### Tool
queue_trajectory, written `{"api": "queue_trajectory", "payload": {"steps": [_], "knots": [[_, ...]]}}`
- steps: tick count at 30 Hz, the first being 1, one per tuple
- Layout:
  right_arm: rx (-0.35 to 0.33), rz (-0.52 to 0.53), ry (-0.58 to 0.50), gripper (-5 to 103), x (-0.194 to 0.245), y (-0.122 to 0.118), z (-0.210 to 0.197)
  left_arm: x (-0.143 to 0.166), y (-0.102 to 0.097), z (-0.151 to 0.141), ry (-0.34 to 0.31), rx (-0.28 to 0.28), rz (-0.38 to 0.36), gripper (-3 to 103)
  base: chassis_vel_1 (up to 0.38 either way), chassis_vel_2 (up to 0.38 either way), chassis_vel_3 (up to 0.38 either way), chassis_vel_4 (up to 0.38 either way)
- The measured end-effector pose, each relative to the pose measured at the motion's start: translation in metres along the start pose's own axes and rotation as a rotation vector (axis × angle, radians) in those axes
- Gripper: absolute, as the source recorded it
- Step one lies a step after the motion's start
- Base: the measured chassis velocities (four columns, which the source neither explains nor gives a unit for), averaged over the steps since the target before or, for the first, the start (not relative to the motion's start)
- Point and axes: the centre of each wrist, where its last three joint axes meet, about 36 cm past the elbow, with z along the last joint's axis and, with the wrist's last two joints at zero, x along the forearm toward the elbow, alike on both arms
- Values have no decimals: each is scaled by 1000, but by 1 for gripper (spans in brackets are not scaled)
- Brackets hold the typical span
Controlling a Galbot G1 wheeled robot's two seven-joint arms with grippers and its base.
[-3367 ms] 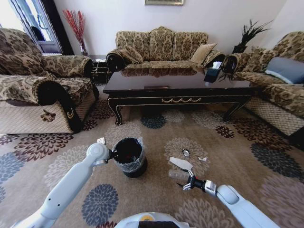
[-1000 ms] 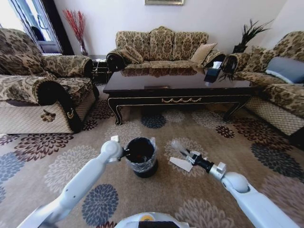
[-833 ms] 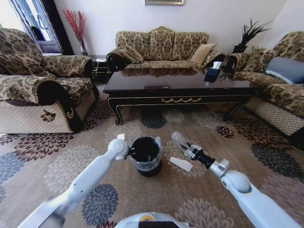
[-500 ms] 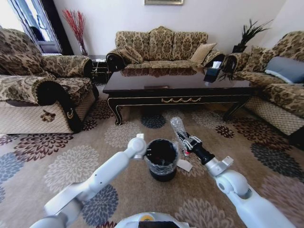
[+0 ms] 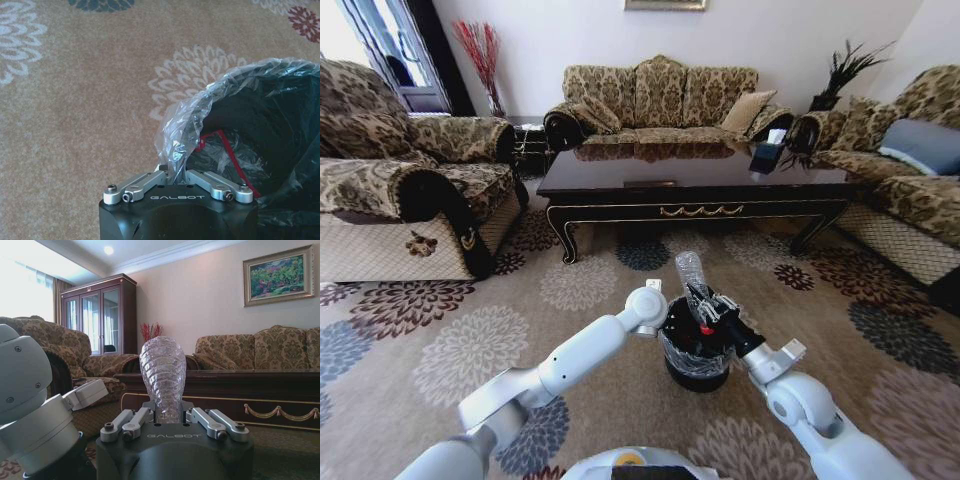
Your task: Move to the front of the table and pick up the trash from the floor, then place it into the trash bin.
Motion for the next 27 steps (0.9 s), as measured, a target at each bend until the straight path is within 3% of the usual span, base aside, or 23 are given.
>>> {"api": "queue_trajectory", "payload": {"steps": [2,3,5,12,14,18,19,21,27], "knots": [[1,-3,4,20,1,0,2,0,5,1,1,5,-5,0,0,0,0,0],[1,-5,5,25,1,0,2,0,6,2,2,7,-7,0,0,0,0,0],[1,-5,6,25,1,0,3,0,7,2,2,8,-8,0,0,0,0,0],[9,-12,17,57,2,1,6,1,22,8,2,26,-22,0,0,0,0,0],[11,-13,19,57,2,1,6,3,22,9,-1,27,-19,0,0,0,0,0],[14,-18,24,79,3,1,7,5,30,13,-4,36,-28,0,0,0,0,0],[14,-18,24,79,3,1,7,5,30,13,-4,36,-28,0,0,0,0,0],[20,-16,23,90,3,2,7,3,37,14,-1,47,-41,0,0,0,0,0],[20,8,6,100,1,1,2,-3,64,16,10,93,-81,0,0,0,0,0]]}}
